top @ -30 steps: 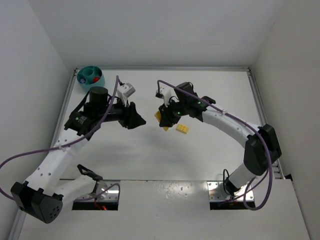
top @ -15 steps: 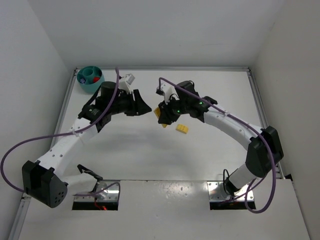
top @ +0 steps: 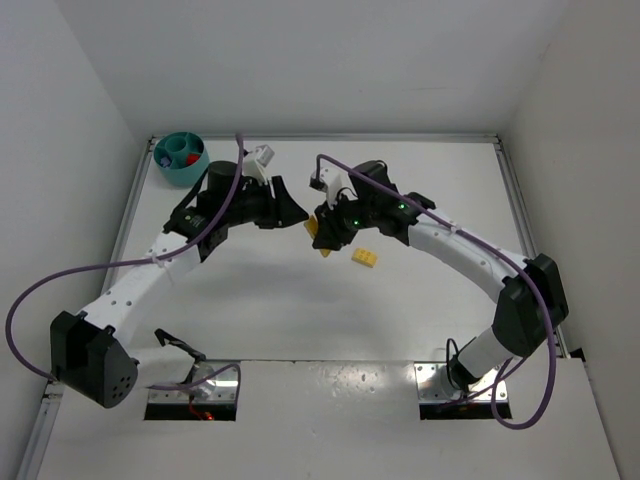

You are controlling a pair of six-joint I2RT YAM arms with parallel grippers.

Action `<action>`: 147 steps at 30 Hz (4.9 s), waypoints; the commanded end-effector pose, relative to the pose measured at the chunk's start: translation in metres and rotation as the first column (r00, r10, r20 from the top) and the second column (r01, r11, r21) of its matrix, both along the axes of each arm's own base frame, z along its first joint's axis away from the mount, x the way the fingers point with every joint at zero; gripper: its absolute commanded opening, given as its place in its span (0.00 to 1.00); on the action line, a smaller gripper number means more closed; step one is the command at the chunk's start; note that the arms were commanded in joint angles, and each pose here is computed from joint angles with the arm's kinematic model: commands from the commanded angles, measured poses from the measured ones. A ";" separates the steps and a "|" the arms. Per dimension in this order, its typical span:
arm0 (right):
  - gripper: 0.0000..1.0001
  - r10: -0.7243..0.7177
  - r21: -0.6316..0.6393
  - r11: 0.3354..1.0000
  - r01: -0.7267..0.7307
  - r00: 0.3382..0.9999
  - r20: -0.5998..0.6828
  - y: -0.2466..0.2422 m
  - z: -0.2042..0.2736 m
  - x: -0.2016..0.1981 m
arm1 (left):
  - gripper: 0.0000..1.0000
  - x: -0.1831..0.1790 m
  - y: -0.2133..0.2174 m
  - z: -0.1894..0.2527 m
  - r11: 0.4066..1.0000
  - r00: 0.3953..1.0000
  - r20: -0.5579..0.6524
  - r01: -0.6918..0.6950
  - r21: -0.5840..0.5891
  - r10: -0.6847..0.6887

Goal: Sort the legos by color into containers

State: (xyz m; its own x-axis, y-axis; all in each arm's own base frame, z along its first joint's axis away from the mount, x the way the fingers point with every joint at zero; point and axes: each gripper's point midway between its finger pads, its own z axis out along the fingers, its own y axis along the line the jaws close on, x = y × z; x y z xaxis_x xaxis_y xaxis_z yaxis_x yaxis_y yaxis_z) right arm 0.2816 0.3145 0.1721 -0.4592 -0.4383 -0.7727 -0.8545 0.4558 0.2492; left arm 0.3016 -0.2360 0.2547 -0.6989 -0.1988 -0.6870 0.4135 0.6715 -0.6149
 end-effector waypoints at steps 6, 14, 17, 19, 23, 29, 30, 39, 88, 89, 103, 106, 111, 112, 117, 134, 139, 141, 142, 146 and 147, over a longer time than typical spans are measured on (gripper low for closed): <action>0.00 0.022 0.055 0.998 -0.027 0.996 0.085 0.011 0.035 0.004 | 0.49 -0.009 -0.015 0.005 0.997 0.998 0.024 0.058 -0.043 -0.057; 0.00 0.031 0.061 0.997 -0.037 0.995 0.092 0.016 0.039 0.004 | 0.48 -0.013 -0.018 -0.001 0.996 0.997 0.014 0.075 -0.042 -0.075; 0.00 0.031 0.061 0.997 -0.037 0.995 0.092 0.016 0.039 0.004 | 0.40 -0.014 -0.017 -0.006 0.996 0.997 0.013 0.079 -0.033 -0.079; 0.00 0.031 0.061 0.997 -0.037 0.995 0.092 0.016 0.039 0.004 | 0.33 -0.013 -0.017 -0.006 0.996 0.996 0.030 0.088 -0.019 -0.087; 0.00 0.044 0.064 0.997 -0.051 0.993 0.107 0.018 0.043 0.001 | 0.09 -0.010 -0.015 -0.006 0.996 0.993 0.068 0.094 0.005 -0.094; 0.27 0.051 0.044 0.998 -0.055 0.995 0.091 0.014 0.036 -0.002 | 0.00 0.010 0.001 0.013 0.997 0.990 0.144 -0.007 0.078 -0.004; 0.34 0.044 0.046 0.998 -0.048 0.994 0.103 0.013 0.039 -0.002 | 0.00 0.013 0.003 0.016 0.996 0.988 0.155 -0.019 0.088 0.005; 0.61 -0.033 0.013 0.999 0.031 0.982 0.188 -0.013 0.055 0.007 | 0.00 0.078 0.126 0.061 0.849 0.838 0.377 -0.490 0.198 0.395; 0.65 -0.108 -0.053 0.992 0.116 0.986 0.130 -0.033 0.012 0.034 | 0.20 0.318 0.378 -0.019 0.573 0.636 0.422 -0.769 0.283 0.646; 0.65 -0.124 -0.057 0.990 0.132 0.983 0.134 -0.037 0.011 0.038 | 0.24 0.318 0.378 -0.019 0.573 0.636 0.422 -0.769 0.283 0.646; 0.62 -0.125 -0.249 0.960 0.126 0.992 0.020 -0.090 -0.056 0.009 | 0.62 0.295 0.367 0.062 0.593 0.613 0.520 -0.772 0.230 0.595; 0.62 -0.107 -0.293 0.952 0.087 0.993 -0.053 -0.103 -0.080 -0.013 | 0.62 0.271 0.342 0.077 0.675 0.671 0.537 -0.701 0.232 0.512; 0.63 -0.062 -0.286 0.958 0.008 0.982 -0.179 -0.106 -0.103 -0.041 | 0.70 0.197 0.293 0.090 0.790 0.749 0.556 -0.562 0.244 0.361; 0.65 -0.063 -0.291 0.957 0.005 0.980 -0.188 -0.106 -0.106 -0.041 | 0.72 0.188 0.288 0.088 0.800 0.756 0.553 -0.549 0.243 0.351; 0.71 -0.089 -0.331 0.943 0.040 0.987 -0.137 -0.111 -0.117 -0.027 | 0.74 0.142 0.272 0.073 0.816 0.780 0.535 -0.516 0.259 0.323; 0.71 -0.146 -0.421 0.901 0.100 0.986 -0.080 -0.136 -0.157 0.031 | 0.76 0.092 0.221 0.057 0.920 0.853 0.508 -0.285 0.268 0.116; 0.71 -0.116 -0.413 0.908 0.067 0.989 -0.095 -0.140 -0.168 0.038 | 0.76 0.089 0.219 0.046 0.928 0.869 0.480 -0.268 0.260 0.117; 0.71 -0.091 -0.397 0.917 0.042 0.990 -0.105 -0.135 -0.170 0.038 | 0.76 0.088 0.217 0.046 0.931 0.870 0.481 -0.259 0.257 0.109; 0.71 -0.077 -0.372 0.928 0.032 0.991 -0.107 -0.130 -0.166 0.040 | 0.76 0.090 0.217 0.043 0.932 0.874 0.473 -0.256 0.257 0.110; 0.68 -0.036 -0.348 0.937 -0.004 0.993 -0.109 -0.123 -0.167 0.042 | 0.76 0.089 0.214 0.031 0.942 0.891 0.441 -0.233 0.244 0.106; 0.67 -0.036 -0.353 0.936 -0.008 0.992 -0.120 -0.124 -0.171 0.040 | 0.76 0.087 0.212 0.028 0.946 0.896 0.433 -0.220 0.239 0.099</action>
State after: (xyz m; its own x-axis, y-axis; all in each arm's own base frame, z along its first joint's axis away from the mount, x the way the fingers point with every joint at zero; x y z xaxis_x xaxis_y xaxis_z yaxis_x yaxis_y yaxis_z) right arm 0.3100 0.1782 -0.0064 -0.6017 -0.6608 -0.4487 -0.7838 0.5964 0.1730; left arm 0.3929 -0.0139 0.2784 -0.3386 -0.0512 -0.9395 0.4098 0.8908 -0.1962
